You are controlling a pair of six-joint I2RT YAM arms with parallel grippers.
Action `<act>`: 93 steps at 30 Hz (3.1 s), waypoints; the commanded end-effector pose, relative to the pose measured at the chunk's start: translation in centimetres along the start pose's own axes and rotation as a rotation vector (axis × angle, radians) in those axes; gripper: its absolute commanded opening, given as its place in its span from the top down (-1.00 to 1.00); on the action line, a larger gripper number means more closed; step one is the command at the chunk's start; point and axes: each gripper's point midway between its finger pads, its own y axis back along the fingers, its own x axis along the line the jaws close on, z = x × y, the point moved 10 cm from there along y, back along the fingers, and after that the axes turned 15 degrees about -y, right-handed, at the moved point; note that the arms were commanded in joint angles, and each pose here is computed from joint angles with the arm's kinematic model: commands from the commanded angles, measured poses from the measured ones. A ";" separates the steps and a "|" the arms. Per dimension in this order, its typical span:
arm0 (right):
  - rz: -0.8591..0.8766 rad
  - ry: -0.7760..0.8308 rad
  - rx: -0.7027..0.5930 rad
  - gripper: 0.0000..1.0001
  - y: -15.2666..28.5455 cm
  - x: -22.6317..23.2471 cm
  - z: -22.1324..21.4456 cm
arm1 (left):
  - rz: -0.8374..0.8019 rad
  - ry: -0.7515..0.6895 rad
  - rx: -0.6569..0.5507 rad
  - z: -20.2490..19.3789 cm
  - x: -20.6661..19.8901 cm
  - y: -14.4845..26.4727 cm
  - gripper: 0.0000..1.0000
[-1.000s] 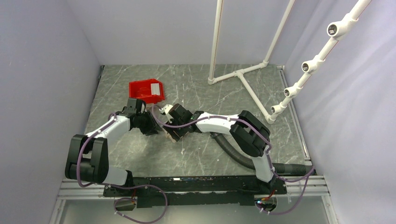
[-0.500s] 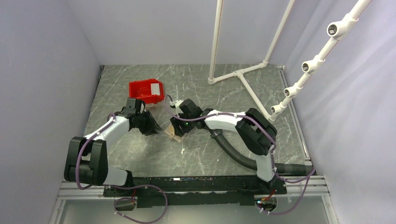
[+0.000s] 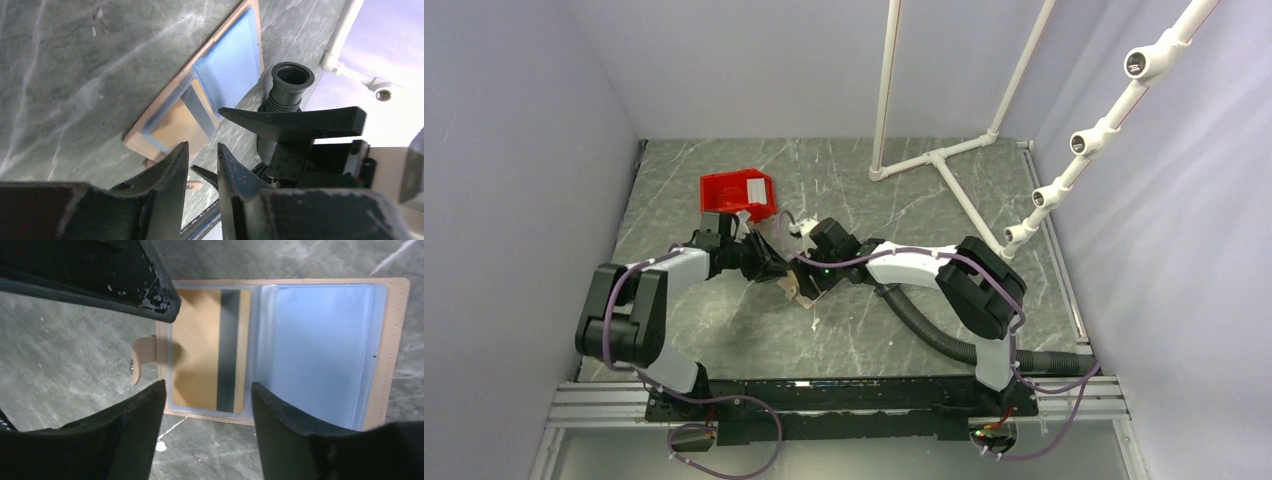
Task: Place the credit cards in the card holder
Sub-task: Insert the credit card into the card holder.
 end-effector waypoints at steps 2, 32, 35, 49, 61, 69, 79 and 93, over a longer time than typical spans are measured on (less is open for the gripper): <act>0.079 -0.144 -0.098 -0.16 2.7 -0.4 2.4 | -0.138 -0.012 0.019 1.0 -0.5 -1.8 0.45; -0.173 0.435 -0.142 -0.36 -0.2 1.7 -1.7 | 0.216 0.122 0.270 -6.5 4.9 -1.4 1.00; -0.260 0.422 -0.175 -0.34 -0.2 1.6 -1.5 | 0.234 0.114 0.280 -6.5 5.1 -1.5 1.00; -0.267 0.328 -0.304 -0.15 1.0 2.5 0.3 | 0.257 0.108 0.277 -6.7 5.5 -1.6 1.00; -0.239 0.257 -0.373 -0.12 2.3 2.3 1.8 | 0.269 0.105 0.280 -6.8 5.7 -1.6 1.00; -0.221 0.235 -0.363 -0.11 2.1 2.1 2.3 | 0.272 0.107 0.281 -6.8 5.7 -1.6 1.00; -0.188 0.180 -0.364 -0.06 2.4 1.8 2.8 | 0.291 0.100 0.276 -6.8 5.6 -1.3 1.00; -0.071 0.099 -0.309 -0.02 2.2 1.2 3.8 | 0.382 0.054 0.272 -6.3 5.9 -0.9 1.00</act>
